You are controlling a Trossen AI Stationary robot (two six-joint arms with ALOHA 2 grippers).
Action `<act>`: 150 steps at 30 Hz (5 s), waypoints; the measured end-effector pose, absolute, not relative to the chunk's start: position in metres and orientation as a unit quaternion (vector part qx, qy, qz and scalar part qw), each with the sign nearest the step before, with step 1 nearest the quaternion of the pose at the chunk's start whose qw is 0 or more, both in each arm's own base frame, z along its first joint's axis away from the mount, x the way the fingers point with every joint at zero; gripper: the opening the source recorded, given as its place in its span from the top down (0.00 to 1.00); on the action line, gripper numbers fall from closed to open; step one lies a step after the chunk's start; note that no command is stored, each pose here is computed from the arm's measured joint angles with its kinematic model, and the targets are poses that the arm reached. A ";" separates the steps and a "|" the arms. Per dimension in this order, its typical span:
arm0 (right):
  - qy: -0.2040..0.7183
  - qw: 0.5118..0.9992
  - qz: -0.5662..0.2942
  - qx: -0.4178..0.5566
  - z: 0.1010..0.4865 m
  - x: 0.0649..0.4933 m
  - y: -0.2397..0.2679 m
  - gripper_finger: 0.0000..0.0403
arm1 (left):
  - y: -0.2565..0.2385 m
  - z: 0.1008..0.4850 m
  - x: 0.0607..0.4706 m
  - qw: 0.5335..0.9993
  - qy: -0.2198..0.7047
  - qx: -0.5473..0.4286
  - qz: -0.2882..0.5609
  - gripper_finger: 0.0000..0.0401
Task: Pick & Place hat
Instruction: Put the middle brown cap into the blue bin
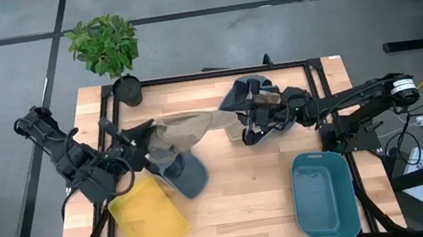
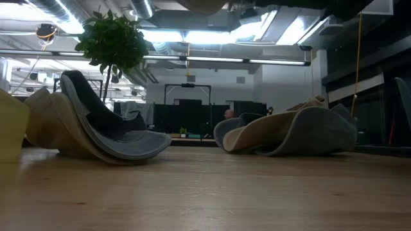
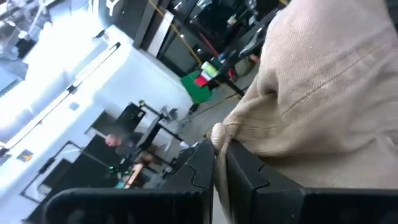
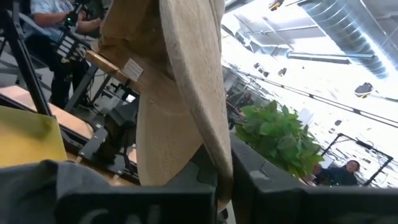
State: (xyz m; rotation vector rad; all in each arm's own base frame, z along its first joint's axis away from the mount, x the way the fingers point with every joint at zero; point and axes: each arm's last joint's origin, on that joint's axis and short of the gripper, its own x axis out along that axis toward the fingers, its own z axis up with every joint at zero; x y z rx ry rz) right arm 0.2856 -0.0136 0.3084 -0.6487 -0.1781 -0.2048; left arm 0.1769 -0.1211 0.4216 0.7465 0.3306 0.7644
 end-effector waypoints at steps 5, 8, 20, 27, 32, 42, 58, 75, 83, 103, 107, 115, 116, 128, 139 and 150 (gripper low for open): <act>-0.091 0.939 -0.096 -0.316 0.309 0.286 -0.013 0.96 | -0.121 0.423 0.174 0.852 0.153 0.348 0.361 0.95; -0.093 0.940 -0.093 -0.315 0.309 0.286 -0.013 0.96 | -0.121 0.423 0.174 0.854 0.152 0.348 0.355 0.95; -0.084 0.956 -0.091 -0.266 0.306 0.286 -0.014 0.84 | -0.118 0.426 0.170 0.837 0.159 0.361 0.380 0.97; -0.026 0.976 -0.078 -0.204 0.293 0.287 -0.015 0.61 | -0.114 0.428 0.167 0.815 0.182 0.414 0.362 0.97; -0.019 0.986 -0.074 -0.146 0.291 0.288 -0.016 0.44 | -0.115 0.422 0.167 0.783 0.214 0.513 0.278 0.97; -0.047 0.998 -0.001 -0.037 0.294 0.288 -0.011 0.27 | -0.108 0.417 0.181 0.793 0.220 0.549 0.149 0.97; -0.054 0.995 0.079 -0.006 0.294 0.315 -0.006 0.26 | -0.083 0.427 0.208 0.819 0.159 0.549 0.043 0.97; 0.009 0.986 0.167 0.000 0.327 0.386 -0.003 0.26 | -0.067 0.426 0.216 0.804 0.158 0.574 0.016 0.97; 0.000 0.986 0.167 -0.005 0.339 0.402 -0.004 0.28 | -0.067 0.426 0.215 0.796 0.163 0.582 0.021 0.97; 0.018 0.987 0.162 -0.001 0.335 0.402 -0.005 0.97 | -0.063 0.425 0.214 0.810 0.195 0.546 0.083 0.83; 0.033 0.990 0.136 0.000 0.333 0.402 -0.006 0.98 | -0.063 0.424 0.214 0.824 0.195 0.524 0.090 0.78; 0.094 0.994 0.052 0.006 0.327 0.397 -0.010 0.99 | -0.060 0.426 0.209 0.833 0.202 0.501 0.118 0.63; 0.103 0.994 0.038 0.004 0.327 0.395 -0.009 0.98 | -0.059 0.427 0.207 0.835 0.202 0.497 0.127 0.62; 0.158 0.983 -0.080 -0.042 0.355 0.354 -0.002 0.98 | -0.040 0.432 0.160 0.906 0.201 0.355 0.114 0.52; 0.187 0.972 -0.074 0.123 0.368 0.327 0.003 0.98 | -0.040 0.414 0.148 0.944 0.270 0.187 -0.010 0.57; 0.290 0.895 -0.051 0.335 0.371 0.310 0.011 0.98 | -0.045 0.361 0.162 0.954 0.264 0.142 -0.017 0.62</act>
